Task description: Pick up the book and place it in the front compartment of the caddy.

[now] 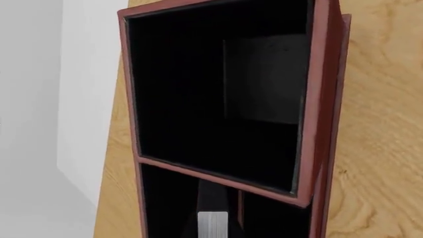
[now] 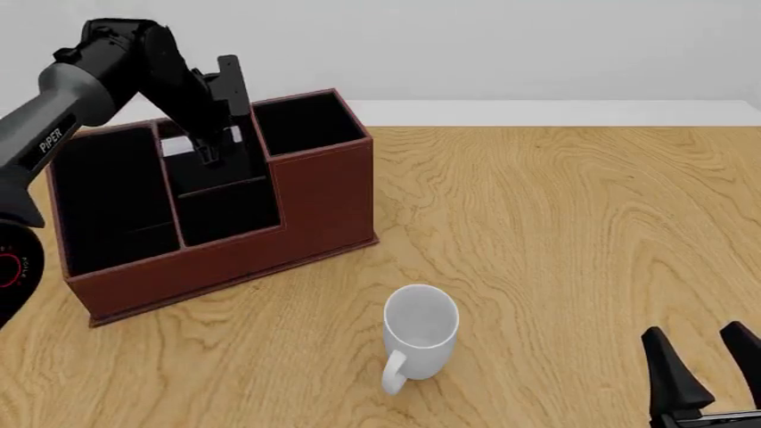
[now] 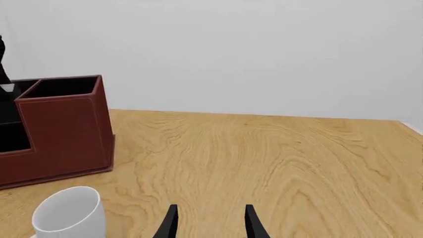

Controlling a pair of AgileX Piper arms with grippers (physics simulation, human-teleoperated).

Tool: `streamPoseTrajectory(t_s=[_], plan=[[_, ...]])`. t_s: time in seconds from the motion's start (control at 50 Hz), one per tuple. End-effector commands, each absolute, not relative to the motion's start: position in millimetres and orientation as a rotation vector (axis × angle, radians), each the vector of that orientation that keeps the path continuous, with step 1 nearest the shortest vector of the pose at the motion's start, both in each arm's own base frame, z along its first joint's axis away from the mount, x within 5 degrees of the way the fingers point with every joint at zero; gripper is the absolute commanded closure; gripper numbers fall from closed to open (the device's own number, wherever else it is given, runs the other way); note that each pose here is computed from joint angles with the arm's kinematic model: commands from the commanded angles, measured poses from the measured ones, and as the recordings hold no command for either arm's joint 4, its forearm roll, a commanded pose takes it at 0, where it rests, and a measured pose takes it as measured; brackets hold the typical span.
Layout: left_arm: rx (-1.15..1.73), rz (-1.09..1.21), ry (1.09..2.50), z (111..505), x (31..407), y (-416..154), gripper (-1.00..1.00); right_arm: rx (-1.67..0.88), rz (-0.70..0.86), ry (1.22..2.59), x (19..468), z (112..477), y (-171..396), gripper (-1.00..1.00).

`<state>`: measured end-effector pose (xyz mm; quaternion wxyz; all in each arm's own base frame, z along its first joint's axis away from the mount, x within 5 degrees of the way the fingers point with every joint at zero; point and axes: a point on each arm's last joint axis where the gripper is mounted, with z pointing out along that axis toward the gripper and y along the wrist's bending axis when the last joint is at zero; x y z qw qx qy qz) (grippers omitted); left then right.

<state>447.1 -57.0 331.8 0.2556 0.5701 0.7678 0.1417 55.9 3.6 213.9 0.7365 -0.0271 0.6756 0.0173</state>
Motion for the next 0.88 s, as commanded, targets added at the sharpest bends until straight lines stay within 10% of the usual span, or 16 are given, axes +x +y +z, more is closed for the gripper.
streamPoseTrajectory(t_s=[0.02,0.16,0.18,0.88], plan=[[1.541,0.413,2.056,330.7,457.0,-55.9,1.00,-0.058,0.034,1.485,55.9,213.7,3.4,-1.00],[1.521,0.422,2.060,330.1,463.4,-51.0,1.00,-0.058,0.034,1.486,56.0,213.5,3.4,-1.00],[1.520,0.426,2.055,330.1,463.4,-50.8,-1.00,-0.060,0.036,1.487,56.0,213.3,3.5,-1.00],[1.505,0.455,1.996,371.2,435.2,-53.5,-1.00,-0.055,0.040,1.476,55.8,214.6,3.5,-1.00]])
